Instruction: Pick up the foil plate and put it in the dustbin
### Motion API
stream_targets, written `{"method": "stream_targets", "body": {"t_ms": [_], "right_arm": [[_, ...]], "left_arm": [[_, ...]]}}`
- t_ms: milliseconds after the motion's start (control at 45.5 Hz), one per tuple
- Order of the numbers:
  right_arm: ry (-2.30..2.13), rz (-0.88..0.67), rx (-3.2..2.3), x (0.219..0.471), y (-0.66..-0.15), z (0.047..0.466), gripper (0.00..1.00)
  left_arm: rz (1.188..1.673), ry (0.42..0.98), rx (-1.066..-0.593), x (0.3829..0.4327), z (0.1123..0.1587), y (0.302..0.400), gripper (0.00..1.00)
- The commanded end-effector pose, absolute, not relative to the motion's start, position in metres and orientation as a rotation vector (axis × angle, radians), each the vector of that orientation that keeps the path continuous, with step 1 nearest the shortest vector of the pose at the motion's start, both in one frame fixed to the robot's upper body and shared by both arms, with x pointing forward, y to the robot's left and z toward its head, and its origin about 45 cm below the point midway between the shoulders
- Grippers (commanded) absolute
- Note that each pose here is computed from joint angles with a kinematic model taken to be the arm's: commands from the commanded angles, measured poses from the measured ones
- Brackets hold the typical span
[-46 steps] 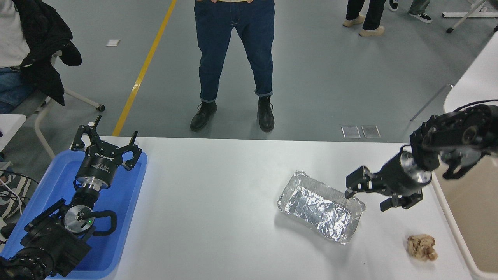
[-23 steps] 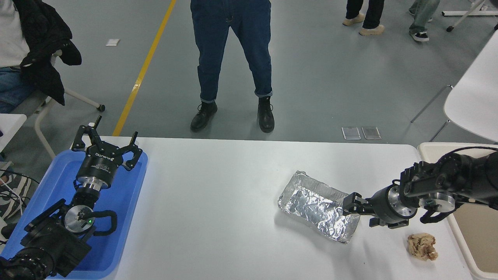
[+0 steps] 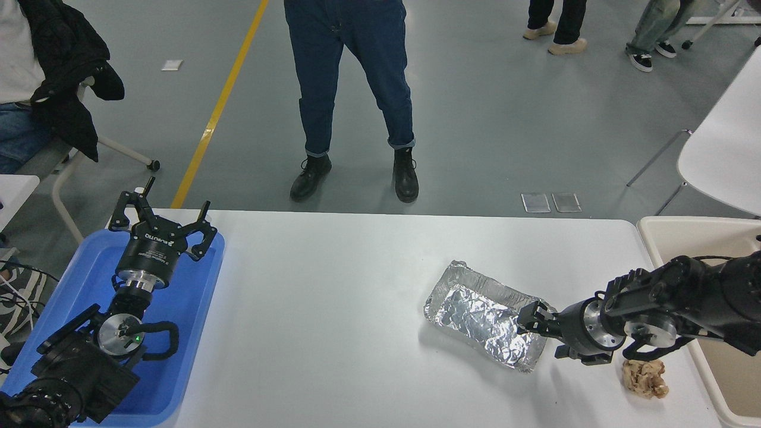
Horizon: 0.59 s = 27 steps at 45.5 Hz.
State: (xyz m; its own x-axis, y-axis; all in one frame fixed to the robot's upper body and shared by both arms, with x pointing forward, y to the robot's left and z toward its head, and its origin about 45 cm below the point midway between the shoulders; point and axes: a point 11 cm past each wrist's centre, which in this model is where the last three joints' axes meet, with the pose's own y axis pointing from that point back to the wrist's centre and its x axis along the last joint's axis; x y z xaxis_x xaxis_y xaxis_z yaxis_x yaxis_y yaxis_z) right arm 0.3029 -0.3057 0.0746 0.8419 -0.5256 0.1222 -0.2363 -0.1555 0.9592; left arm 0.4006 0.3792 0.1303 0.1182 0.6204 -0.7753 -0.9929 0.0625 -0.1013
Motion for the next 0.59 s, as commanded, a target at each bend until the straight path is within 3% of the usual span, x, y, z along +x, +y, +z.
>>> {"method": "stream_targets", "body": {"t_ms": [0,176,571], "right_arm": [[-0.619,-0.326,1.752,0.2981,-0.3021,0.066,0.63],[-0.604,-0.337,1.75,0.2922,-0.3022,0.0623,0.02],[-0.618,-0.326,1.775,0.2994,-0.2969,0.0674,0.0]], "left_arm": [[1.353,0.638,-0.74,0.4007,0.1303,0.3792,1.0],[1.353,0.638,-0.74,0.4007,0.1303,0.3792,1.0],[1.353,0.638,-0.74,0.4007,0.1303,0.3792,1.0]]}}
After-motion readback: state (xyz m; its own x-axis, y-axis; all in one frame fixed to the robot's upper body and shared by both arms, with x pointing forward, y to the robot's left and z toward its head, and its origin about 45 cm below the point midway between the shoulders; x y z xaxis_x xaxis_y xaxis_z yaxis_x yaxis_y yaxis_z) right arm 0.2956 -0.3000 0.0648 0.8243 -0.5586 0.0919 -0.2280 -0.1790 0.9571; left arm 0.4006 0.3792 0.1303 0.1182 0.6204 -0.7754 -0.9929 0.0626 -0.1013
